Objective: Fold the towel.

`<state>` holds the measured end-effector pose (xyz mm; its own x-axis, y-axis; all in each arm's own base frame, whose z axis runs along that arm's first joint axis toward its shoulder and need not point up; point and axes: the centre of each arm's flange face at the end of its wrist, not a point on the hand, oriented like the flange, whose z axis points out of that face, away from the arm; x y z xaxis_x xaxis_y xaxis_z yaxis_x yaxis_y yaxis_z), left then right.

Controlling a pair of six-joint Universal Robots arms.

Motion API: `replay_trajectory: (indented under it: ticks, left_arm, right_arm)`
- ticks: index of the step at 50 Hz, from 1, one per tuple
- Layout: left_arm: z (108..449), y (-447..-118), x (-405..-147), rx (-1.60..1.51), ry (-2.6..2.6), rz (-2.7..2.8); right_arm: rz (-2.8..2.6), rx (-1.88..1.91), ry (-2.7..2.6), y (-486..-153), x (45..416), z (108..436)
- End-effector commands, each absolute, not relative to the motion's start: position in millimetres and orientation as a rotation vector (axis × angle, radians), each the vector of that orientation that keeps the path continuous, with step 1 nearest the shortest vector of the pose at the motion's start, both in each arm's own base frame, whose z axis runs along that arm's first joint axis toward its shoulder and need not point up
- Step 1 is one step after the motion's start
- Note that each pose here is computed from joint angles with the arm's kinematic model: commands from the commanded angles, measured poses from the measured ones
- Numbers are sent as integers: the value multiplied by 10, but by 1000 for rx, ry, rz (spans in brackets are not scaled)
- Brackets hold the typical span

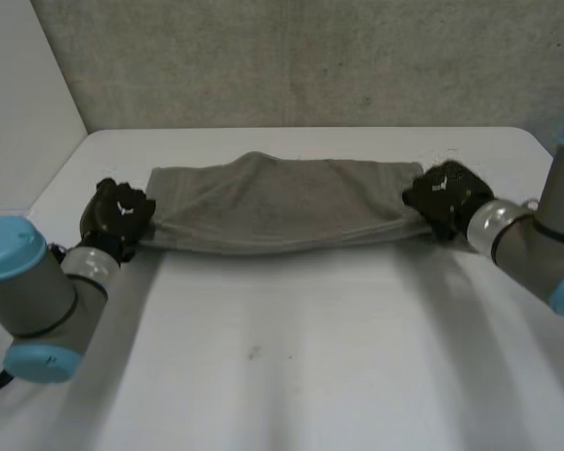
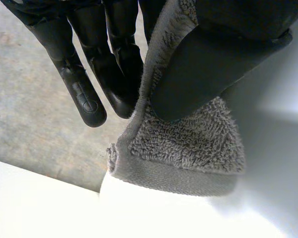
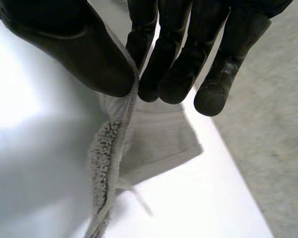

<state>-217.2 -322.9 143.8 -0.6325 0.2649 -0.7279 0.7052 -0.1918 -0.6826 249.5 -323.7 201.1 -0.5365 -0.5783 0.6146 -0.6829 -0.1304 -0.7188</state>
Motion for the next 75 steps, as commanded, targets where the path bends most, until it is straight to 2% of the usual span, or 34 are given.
replay_trajectory:
  ticks: [1, 7, 19, 31, 48, 56, 58, 61, 64, 69, 75]
  left_arm:
    - [1382, -3018, -2126, 1166, 1769, -1838]
    - [1316, -3018, -2128, 1181, 1785, -1827]
    - [1285, -3090, -2057, 1160, 1792, -1828]
    - [1270, -3093, -2068, 1175, 1793, -1837]
    - [1271, -3089, -2065, 1175, 1795, -1835]
    - [1299, -3025, -2048, 1181, 1800, -1824]
    - [1381, -2957, -2020, 1176, 1781, -1827]
    - [1439, -2824, -2004, 1184, 1776, -1824]
    - [1458, -2733, -2002, 1202, 1772, -1812]
    - [1591, -2322, -1923, 1293, 1762, -1712]
    - [1680, -1993, -1864, 1370, 1790, -1626]
  right_arm:
    - [1700, 1553, -2101, -2858, 2433, 1744]
    - [1748, 1487, -2118, -2885, 2425, 1467]
    - [1762, 1269, -2294, -3139, 2234, 1323]
    - [1699, 1154, -2371, -3289, 1975, 1352]
    - [1655, 1057, -2523, -3317, 1906, 1338]
    - [1745, 991, -2432, -3376, 1743, 1717]
    - [1794, 995, -2365, -3314, 1728, 1923]
    - [1783, 1042, -2330, -3167, 1714, 2034]
    - [1763, 1104, -2309, -3074, 1719, 2060]
    - [1605, 1336, -2194, -2656, 1607, 2196]
    - [1545, 1397, -2136, -2430, 1545, 2374]
